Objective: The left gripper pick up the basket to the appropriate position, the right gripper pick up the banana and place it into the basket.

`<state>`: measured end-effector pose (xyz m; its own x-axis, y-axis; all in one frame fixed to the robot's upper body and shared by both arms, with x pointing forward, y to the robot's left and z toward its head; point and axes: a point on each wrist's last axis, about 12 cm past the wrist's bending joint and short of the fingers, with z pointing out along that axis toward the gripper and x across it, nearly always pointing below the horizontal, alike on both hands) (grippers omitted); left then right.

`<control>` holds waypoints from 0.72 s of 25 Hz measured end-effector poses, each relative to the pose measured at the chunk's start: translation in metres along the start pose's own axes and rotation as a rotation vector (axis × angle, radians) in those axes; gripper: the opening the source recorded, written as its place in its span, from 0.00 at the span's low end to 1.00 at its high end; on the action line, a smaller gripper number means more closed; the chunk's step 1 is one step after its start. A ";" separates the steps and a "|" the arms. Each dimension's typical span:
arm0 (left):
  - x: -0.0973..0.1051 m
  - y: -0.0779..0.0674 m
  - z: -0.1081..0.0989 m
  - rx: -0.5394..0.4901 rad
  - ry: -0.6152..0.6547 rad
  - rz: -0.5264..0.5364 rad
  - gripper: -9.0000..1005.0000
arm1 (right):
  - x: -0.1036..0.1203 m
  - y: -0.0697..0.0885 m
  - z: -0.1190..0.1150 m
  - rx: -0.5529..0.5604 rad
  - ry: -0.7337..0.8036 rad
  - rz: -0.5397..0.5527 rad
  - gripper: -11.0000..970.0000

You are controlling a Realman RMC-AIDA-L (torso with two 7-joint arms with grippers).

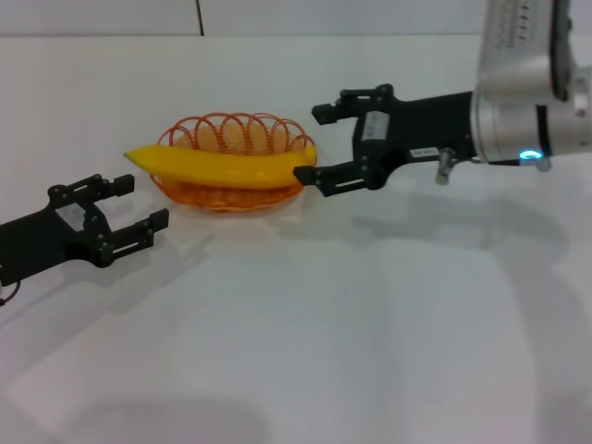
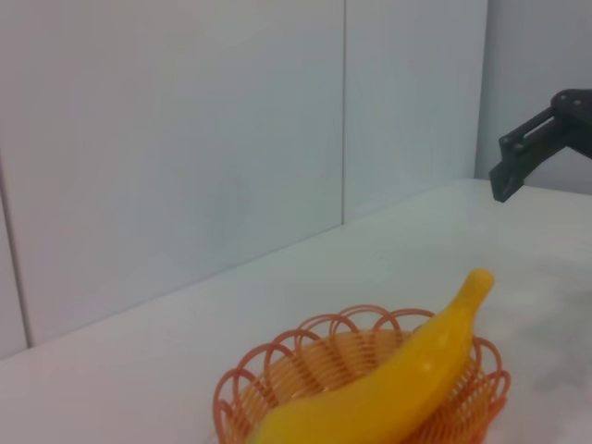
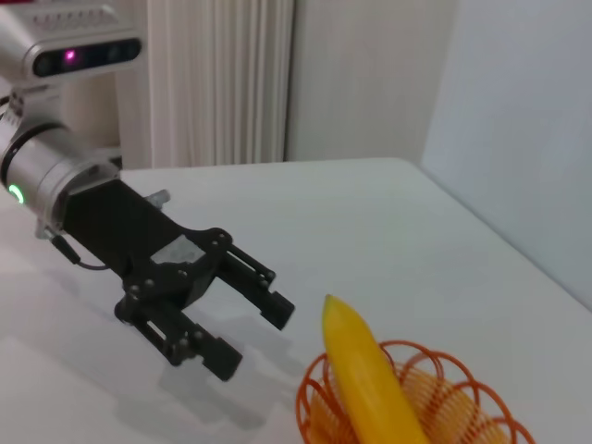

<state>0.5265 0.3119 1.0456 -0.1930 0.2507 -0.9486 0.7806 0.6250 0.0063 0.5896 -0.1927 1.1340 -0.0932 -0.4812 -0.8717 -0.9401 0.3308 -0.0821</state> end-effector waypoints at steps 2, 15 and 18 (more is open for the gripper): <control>0.000 0.000 0.000 0.000 0.000 -0.001 0.73 | 0.009 -0.003 -0.006 0.008 -0.010 0.021 0.88; 0.000 0.000 0.000 -0.004 -0.006 0.004 0.73 | 0.062 -0.006 -0.022 0.074 -0.022 0.118 0.88; 0.000 0.000 0.000 -0.006 -0.008 0.014 0.73 | 0.068 -0.005 -0.026 0.083 -0.022 0.132 0.88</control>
<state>0.5266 0.3121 1.0461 -0.1769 0.2537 -0.9510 0.7794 0.6261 0.0220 0.5797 -0.2478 1.0877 -0.2059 -0.4116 -0.8878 -0.8897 0.4565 -0.0053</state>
